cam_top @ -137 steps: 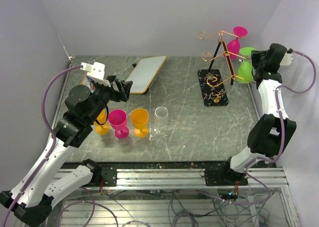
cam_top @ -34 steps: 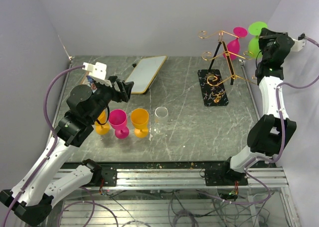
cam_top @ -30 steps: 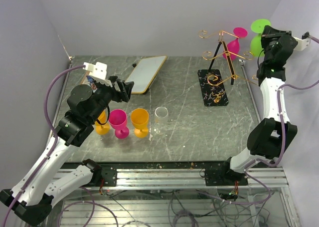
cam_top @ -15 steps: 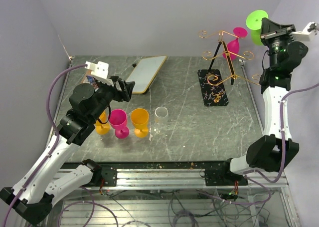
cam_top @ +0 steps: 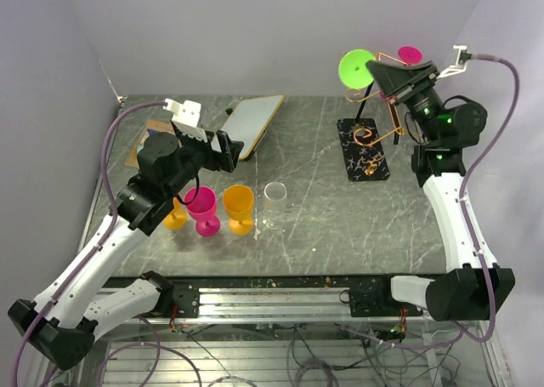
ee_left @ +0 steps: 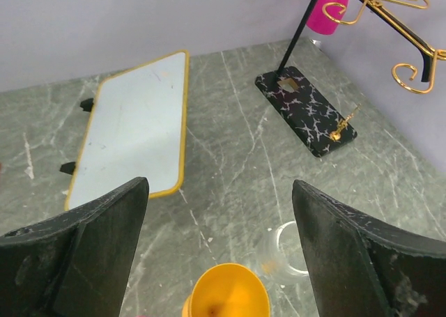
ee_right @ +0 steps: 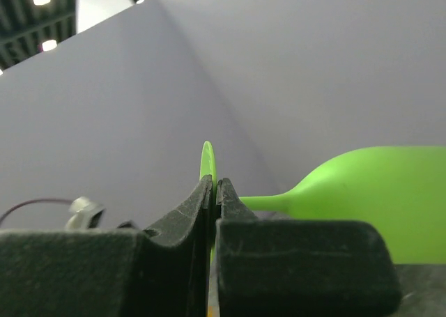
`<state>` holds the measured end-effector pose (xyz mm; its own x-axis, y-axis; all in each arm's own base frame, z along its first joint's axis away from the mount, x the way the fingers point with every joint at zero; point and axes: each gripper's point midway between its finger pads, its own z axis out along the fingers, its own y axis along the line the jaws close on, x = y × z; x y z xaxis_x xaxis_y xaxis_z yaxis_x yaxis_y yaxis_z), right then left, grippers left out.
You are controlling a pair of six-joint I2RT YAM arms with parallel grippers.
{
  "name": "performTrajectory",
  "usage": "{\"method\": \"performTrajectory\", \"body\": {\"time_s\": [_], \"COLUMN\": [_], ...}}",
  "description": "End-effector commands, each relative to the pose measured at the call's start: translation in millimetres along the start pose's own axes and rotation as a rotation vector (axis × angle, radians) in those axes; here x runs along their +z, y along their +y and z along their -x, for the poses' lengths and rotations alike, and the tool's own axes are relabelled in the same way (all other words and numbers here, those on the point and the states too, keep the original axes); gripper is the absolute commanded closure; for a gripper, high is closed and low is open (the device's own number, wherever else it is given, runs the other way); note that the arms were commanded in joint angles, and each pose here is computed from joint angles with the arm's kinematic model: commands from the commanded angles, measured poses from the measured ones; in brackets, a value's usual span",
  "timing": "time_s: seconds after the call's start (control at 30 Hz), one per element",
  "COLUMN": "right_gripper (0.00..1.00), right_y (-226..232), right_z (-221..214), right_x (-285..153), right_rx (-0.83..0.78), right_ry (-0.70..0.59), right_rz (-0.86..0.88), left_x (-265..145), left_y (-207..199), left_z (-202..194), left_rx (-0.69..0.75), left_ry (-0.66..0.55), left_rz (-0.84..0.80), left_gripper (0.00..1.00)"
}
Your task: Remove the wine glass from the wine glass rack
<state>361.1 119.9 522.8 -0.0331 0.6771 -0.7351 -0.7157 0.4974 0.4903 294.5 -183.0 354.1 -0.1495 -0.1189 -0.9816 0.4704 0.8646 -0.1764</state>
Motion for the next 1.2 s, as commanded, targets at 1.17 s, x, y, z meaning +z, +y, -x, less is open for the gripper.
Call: {"method": "performTrajectory", "body": {"time_s": [1.17], "right_gripper": [1.0], "right_y": [108], "right_z": [-70], "right_x": [-52], "right_rx": [1.074], "right_ry": [0.186], "right_rz": [0.391], "left_x": [-35], "left_y": [-131], "left_z": [72], "left_rx": [-0.83], "left_ry": [-0.172], "left_rz": [-1.052], "left_gripper": [0.38]}}
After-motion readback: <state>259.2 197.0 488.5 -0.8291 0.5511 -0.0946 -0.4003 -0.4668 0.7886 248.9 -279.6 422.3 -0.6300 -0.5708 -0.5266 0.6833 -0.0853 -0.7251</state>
